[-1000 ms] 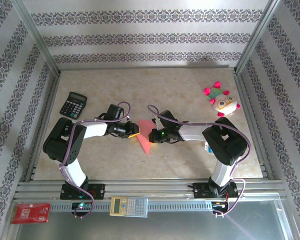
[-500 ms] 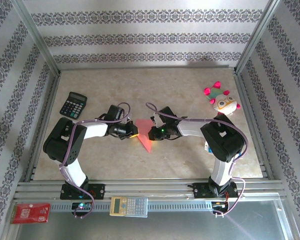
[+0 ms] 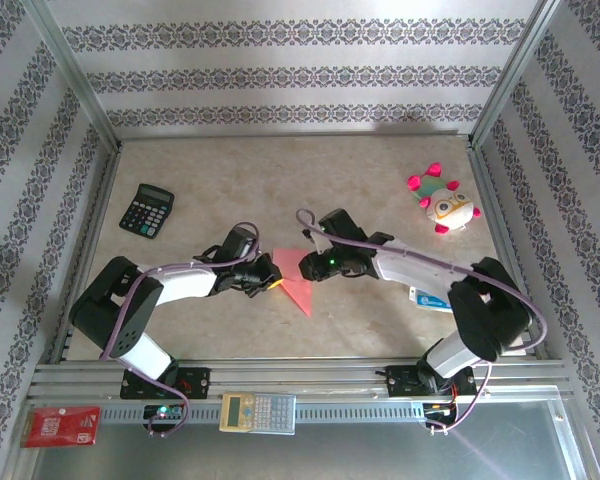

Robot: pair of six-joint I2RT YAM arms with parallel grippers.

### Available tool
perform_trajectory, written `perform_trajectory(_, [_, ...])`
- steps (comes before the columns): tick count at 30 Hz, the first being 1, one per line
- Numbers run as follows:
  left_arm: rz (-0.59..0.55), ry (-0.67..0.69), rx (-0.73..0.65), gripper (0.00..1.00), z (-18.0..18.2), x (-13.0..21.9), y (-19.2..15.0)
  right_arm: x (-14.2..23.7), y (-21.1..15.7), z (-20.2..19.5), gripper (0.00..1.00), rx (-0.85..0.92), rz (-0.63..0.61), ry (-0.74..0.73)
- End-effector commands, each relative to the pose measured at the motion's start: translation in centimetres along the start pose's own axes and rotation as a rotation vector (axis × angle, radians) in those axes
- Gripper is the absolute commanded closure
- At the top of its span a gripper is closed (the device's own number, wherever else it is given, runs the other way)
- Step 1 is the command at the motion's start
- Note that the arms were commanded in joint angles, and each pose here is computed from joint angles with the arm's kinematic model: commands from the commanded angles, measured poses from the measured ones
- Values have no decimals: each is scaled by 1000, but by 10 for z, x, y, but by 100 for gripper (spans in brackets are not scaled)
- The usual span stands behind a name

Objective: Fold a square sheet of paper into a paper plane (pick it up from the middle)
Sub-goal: Fourth fold the wing at the center of the table.

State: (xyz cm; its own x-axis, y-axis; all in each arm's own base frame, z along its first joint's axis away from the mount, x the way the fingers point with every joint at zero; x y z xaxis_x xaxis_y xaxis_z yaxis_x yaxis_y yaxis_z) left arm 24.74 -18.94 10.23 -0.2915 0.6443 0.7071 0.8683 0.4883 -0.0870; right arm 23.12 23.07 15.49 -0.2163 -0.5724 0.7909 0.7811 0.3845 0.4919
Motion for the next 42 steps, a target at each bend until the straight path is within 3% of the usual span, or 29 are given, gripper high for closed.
perform_trajectory(1, [-65, -48, 122, 100, -6, 4, 0, -9, -19, 11, 68, 15, 1, -104])
perform_trajectory(6, [-80, -69, 187, 100, -3, 6, -1, -22, -32, 32, 61, 89, -41, -206])
perform_trajectory(16, [-46, -60, 213, 100, -4, 3, -2, -44, -40, 49, 58, 238, -53, -385])
perform_trajectory(42, [-7, -35, 175, 100, -7, 5, -5, -66, -40, 52, 66, 357, -25, -554])
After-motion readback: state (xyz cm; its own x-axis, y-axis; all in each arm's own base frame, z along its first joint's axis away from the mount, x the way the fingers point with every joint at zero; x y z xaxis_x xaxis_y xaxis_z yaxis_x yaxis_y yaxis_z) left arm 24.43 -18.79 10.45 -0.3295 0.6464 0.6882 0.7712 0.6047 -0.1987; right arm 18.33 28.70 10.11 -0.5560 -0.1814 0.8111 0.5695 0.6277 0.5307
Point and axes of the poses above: each hand's point on the last joint's axis, 136 mm out from that joint toward the fingers, its own x axis back along the fingers, its own z axis along the line the jaws close on, y = z × x, the point moved 9 cm from there along x, back along the fingers, and after that the axes turned 5 degrees about x, right-handed, at the moved point
